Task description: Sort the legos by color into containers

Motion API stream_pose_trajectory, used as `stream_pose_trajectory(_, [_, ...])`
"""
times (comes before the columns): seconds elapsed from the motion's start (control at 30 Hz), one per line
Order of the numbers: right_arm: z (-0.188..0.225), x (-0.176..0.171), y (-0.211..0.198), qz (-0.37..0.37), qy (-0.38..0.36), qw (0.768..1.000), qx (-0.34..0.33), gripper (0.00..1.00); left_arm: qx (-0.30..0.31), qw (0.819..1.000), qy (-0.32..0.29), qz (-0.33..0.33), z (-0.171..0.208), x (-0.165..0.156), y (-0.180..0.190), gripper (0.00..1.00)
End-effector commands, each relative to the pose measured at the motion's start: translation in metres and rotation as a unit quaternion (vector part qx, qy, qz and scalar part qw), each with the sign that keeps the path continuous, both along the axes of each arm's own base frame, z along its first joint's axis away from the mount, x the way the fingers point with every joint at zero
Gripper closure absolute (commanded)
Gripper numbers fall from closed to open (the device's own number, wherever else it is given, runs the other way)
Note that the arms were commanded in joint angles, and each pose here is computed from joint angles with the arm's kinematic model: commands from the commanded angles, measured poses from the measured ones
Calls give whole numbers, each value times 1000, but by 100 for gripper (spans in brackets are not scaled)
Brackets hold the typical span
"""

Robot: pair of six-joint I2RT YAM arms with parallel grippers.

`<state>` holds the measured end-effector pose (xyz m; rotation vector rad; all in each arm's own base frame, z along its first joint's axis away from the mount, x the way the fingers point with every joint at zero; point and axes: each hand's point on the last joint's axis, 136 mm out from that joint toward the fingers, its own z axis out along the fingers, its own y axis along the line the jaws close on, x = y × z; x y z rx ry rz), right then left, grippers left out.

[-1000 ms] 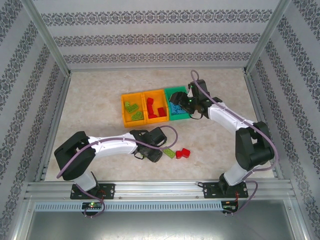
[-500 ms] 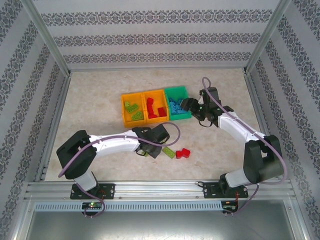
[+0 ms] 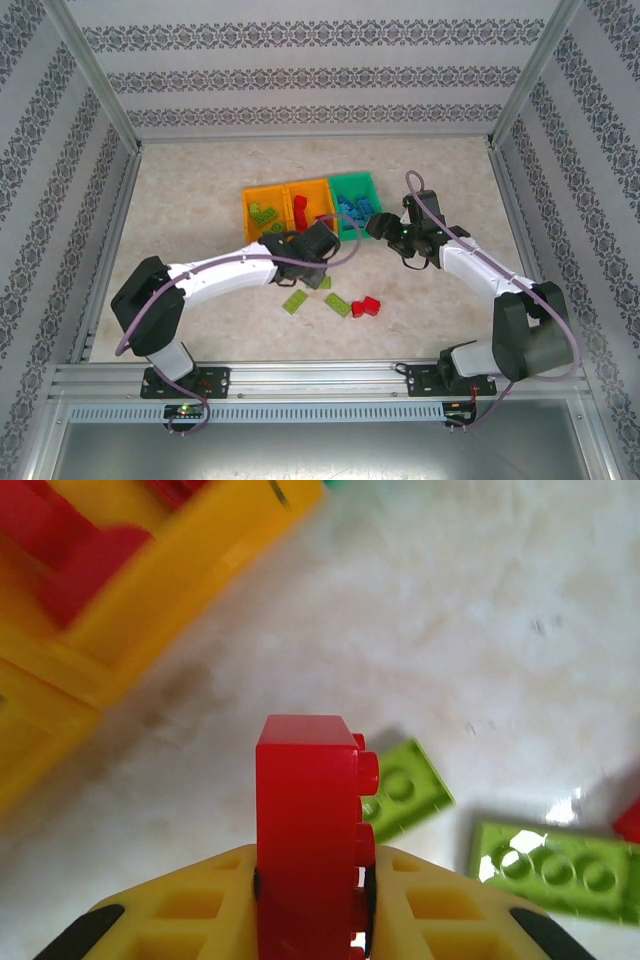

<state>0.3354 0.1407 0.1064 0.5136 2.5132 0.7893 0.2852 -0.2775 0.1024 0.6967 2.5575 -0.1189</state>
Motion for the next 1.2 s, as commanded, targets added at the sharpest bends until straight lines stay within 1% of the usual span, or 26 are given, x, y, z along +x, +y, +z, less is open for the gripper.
stream_pose_trajectory(0.0, [-10, -19, -6, 8, 10, 999, -32, 29, -51, 998, -27, 18, 30, 39, -3, 72])
stream_pose_trajectory(0.1, [-13, -32, -5, 16, 16, 999, -40, 29, -102, 993, -17, 53, 41, 73, 0, 72])
stream_pose_trajectory(0.17, [-15, -43, -4, 26, 19, 998, -51, 29, -125, 990, -6, 66, 45, 93, -1, 72])
stream_pose_trajectory(0.3, [-20, -69, 0, 62, 33, 994, -78, 31, -130, 989, 10, 71, 43, 121, -7, 72])
stream_pose_trajectory(0.4, [-24, -92, 5, 97, 46, 989, -99, 31, -128, 987, 30, 91, 34, 139, -5, 73])
stream_pose_trajectory(0.5, [-27, -115, 10, 127, 53, 982, -127, 33, -137, 982, 47, 123, 25, 155, 1, 74])
stream_pose_trajectory(0.6, [-31, -134, 9, 136, 60, 978, -148, 35, -156, 975, 56, 148, 20, 168, 6, 74])
stream_pose_trajectory(0.67, [-37, -144, 6, 135, 69, 976, -153, 37, -164, 973, 61, 153, 19, 172, 6, 72])
stream_pose_trajectory(0.7, [-41, -148, 5, 136, 73, 976, -156, 38, -164, 972, 60, 158, 19, 175, 7, 70])
stream_pose_trajectory(0.83, [-52, -161, 2, 147, 96, 971, -163, 41, -170, 971, 69, 155, 18, 178, 3, 67])
stream_pose_trajectory(0.93, [-54, -165, 0, 148, 105, 969, -166, 41, -172, 970, 76, 152, 16, 177, 1, 61])
stream_pose_trajectory(1.1, [-50, -165, 6, 154, 96, 972, -152, 41, -174, 969, 81, 155, 16, 173, 2, 38])
stream_pose_trajectory(1.17, [-51, -168, 8, 168, 97, 969, -151, 41, -177, 969, 81, 154, 18, 171, 2, 32])
